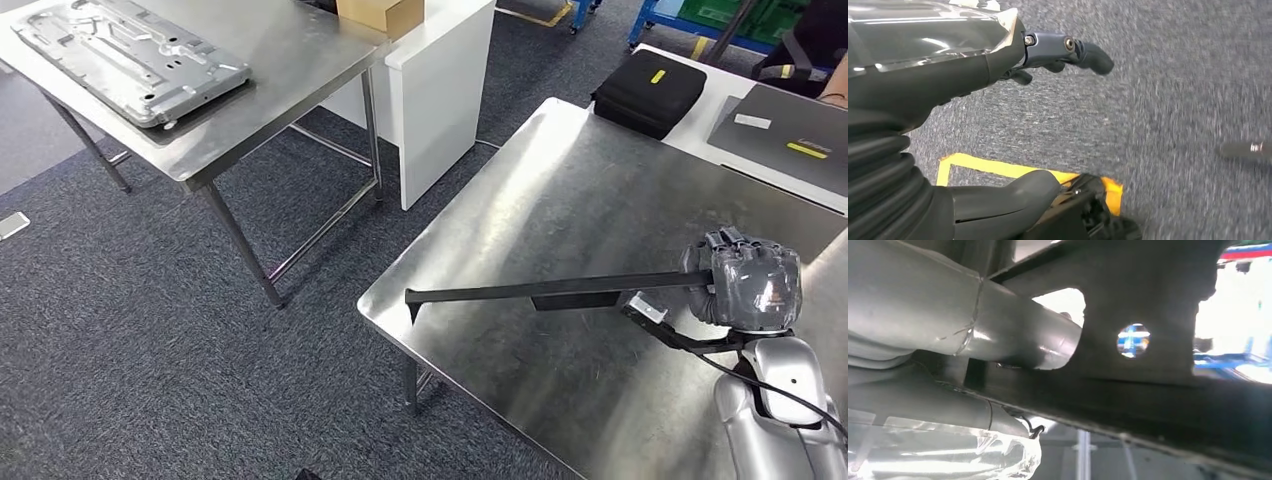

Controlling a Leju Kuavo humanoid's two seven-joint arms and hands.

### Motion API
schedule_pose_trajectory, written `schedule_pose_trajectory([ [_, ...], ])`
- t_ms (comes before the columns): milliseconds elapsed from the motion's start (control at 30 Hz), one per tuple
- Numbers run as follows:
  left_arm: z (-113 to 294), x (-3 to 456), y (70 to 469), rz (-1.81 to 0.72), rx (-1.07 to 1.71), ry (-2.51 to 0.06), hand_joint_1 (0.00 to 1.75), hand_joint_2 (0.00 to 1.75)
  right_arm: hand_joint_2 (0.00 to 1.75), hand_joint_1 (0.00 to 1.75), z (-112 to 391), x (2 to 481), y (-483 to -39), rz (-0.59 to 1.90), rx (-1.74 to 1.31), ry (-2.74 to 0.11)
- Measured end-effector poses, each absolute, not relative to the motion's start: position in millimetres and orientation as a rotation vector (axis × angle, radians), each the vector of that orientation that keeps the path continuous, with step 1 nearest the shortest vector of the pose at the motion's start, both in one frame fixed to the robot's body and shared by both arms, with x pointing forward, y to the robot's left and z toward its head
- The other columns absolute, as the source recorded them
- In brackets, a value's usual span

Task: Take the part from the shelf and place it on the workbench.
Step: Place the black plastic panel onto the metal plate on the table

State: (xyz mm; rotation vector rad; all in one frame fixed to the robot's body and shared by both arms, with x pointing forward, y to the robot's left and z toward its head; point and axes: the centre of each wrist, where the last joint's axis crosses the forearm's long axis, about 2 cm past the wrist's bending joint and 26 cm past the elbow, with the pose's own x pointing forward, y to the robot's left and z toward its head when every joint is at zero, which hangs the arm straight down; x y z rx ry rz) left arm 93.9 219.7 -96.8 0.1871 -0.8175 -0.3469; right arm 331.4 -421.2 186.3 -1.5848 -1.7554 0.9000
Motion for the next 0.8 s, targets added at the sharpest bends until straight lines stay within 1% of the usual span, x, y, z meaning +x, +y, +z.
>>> schedule_pose_trajectory([
  [267,-95,101,222,-0.374,0.205,-0.890,0.00,1.75,0.00,1.75,189,342,-422,0.897,-1.587,-1.743],
  [800,-96,99,232,-0.398,0.274,-0.934,0.00,1.75,0.00,1.75,198,349,-429,0.916,-1.618,-1.722],
])
